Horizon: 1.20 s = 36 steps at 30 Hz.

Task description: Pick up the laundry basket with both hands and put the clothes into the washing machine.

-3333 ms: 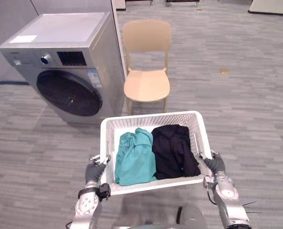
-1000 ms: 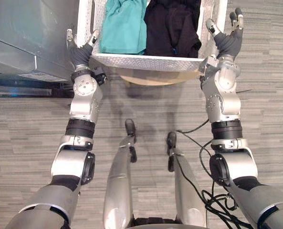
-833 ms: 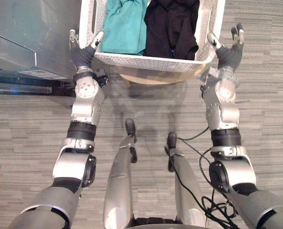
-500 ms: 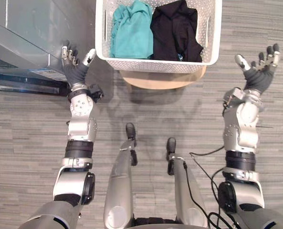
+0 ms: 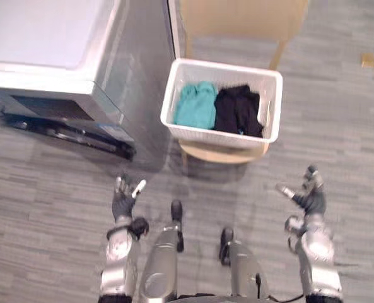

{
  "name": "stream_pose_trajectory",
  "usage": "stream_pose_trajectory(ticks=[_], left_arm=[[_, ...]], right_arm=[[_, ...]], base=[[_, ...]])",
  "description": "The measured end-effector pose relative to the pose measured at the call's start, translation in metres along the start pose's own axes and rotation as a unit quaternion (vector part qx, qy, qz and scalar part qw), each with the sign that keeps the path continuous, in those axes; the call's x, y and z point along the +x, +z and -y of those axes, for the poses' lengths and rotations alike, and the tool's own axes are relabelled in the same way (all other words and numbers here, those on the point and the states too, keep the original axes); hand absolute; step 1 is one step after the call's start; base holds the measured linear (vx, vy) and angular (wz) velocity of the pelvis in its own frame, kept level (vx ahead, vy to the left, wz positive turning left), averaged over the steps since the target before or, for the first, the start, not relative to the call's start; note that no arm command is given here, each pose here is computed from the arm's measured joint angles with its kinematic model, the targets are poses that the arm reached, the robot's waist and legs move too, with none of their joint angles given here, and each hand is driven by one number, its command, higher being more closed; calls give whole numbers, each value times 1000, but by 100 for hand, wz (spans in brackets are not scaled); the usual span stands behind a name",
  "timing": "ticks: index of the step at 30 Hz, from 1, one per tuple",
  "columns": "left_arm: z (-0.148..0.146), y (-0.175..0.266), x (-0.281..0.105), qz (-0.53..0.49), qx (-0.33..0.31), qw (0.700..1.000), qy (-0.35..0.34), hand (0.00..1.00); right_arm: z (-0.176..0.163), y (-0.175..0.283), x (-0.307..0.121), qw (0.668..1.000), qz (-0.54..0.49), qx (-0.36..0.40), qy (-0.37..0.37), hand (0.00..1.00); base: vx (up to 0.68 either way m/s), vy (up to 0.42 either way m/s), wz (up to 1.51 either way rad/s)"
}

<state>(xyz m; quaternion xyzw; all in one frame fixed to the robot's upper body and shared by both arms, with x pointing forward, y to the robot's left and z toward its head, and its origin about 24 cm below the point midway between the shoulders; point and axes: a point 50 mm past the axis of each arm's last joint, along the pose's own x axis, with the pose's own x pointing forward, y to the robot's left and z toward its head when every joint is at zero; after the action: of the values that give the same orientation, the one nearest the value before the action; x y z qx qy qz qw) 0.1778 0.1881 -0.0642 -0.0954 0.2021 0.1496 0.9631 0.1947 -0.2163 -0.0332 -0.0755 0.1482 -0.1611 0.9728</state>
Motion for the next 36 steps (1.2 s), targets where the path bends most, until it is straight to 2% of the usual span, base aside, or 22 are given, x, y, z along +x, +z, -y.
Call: stream_pose_trajectory(ticks=[3, 7, 11, 15, 24, 26, 31, 36], left_arm=[[-14, -42, -7, -93, 49, 994, 15, 0], [-27, -67, -15, -155, 91, 983, 31, 0], [-28, -61, -5, -147, 84, 984, 46, 0], [-33, -69, -6, -169, 109, 978, 56, 0], [-42, -79, -14, -190, 157, 968, 44, 0], [-42, -77, -13, -188, 164, 968, 41, 0], [-20, -75, -7, -173, 164, 971, 20, 0], [-22, -80, -12, -181, 162, 970, 29, 0]], right_arm=[[-11, -26, -3, 998, -54, -20, 23, 0], [-16, -46, -2, 994, -103, -25, 32, 0], [-15, -50, 0, 993, -113, -31, 32, 0], [-14, -49, 9, 991, -119, -50, 42, 0], [-67, -30, 11, 981, -80, -67, 164, 0], [-77, -27, 8, 979, -74, -61, 180, 0], [-86, -18, 12, 974, -56, -77, 205, 0], [-105, 5, 13, 974, -13, -58, 220, 0]], base=[[80, -23, 41], [64, -17, 69], [19, 20, 111], [154, 111, 81], [90, 159, 46], [105, 54, 84], [171, -76, 125], [132, -126, 53]])
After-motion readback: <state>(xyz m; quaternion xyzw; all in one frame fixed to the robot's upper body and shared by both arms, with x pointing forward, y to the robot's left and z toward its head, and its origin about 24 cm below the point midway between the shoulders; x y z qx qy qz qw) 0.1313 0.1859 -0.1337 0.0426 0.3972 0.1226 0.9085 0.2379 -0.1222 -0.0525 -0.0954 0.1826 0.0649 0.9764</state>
